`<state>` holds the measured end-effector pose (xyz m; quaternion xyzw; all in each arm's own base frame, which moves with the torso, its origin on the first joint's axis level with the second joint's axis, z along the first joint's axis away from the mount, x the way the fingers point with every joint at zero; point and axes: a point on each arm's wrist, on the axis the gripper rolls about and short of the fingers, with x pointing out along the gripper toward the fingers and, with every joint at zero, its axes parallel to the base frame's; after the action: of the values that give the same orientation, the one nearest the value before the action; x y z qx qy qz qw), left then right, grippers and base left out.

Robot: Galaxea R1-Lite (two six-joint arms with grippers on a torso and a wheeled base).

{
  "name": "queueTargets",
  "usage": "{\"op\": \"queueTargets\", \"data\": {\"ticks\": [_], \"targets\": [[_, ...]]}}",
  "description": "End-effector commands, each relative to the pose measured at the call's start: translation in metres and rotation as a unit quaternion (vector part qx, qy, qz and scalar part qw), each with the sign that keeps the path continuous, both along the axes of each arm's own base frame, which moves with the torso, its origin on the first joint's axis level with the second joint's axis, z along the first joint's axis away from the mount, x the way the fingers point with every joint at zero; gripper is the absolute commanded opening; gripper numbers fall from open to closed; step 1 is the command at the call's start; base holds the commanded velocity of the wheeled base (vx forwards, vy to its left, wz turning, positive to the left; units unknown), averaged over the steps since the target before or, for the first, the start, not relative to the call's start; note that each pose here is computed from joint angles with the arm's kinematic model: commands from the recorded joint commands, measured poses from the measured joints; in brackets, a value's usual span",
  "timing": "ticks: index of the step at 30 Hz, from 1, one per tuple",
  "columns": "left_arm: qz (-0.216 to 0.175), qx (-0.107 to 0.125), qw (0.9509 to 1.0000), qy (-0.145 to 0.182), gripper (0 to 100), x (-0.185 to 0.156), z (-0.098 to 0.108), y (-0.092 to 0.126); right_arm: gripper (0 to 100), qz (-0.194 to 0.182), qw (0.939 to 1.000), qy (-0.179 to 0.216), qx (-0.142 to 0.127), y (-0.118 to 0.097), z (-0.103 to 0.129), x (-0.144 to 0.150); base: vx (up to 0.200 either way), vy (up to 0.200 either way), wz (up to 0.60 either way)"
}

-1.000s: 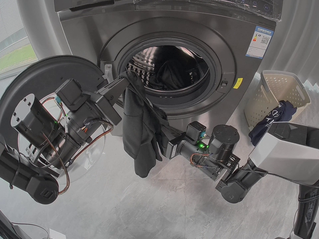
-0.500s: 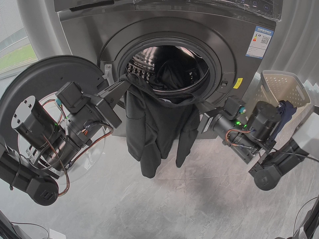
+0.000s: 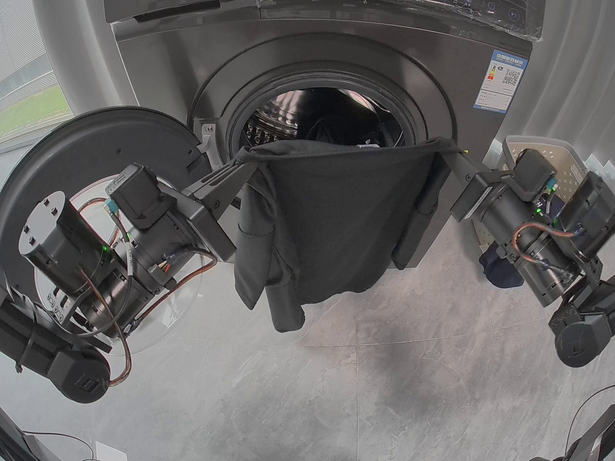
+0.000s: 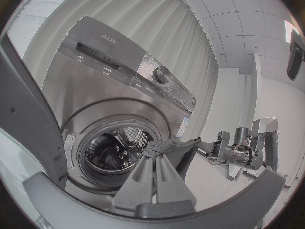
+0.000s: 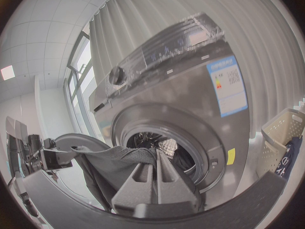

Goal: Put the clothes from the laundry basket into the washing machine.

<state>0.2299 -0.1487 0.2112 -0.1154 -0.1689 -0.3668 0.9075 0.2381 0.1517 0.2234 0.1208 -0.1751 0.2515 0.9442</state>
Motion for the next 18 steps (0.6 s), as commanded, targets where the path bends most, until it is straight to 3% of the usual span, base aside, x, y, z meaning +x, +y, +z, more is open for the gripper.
{"op": "queueTargets", "data": {"ticks": [1, 4, 18], "targets": [[0.002, -0.003, 0.9999, -0.017, 0, 0.000, 0.007, -0.001, 0, -0.001, 0.9992, -0.033, 0.022, -0.011, 0.022, -0.017, 0.000, 0.000, 0.00], [0.021, -0.012, 0.9990, -0.036, 0, -0.003, 0.017, 0.001, 0, 0.002, 0.9987, -0.042, 0.027, -0.013, 0.028, -0.023, 0.000, 0.000, 0.00], [0.031, -0.038, 0.9960, -0.074, 0, -0.012, 0.042, 0.004, 0, 0.000, 0.9973, -0.061, 0.041, -0.017, 0.041, -0.029, 0.000, 0.000, 0.00]]}}
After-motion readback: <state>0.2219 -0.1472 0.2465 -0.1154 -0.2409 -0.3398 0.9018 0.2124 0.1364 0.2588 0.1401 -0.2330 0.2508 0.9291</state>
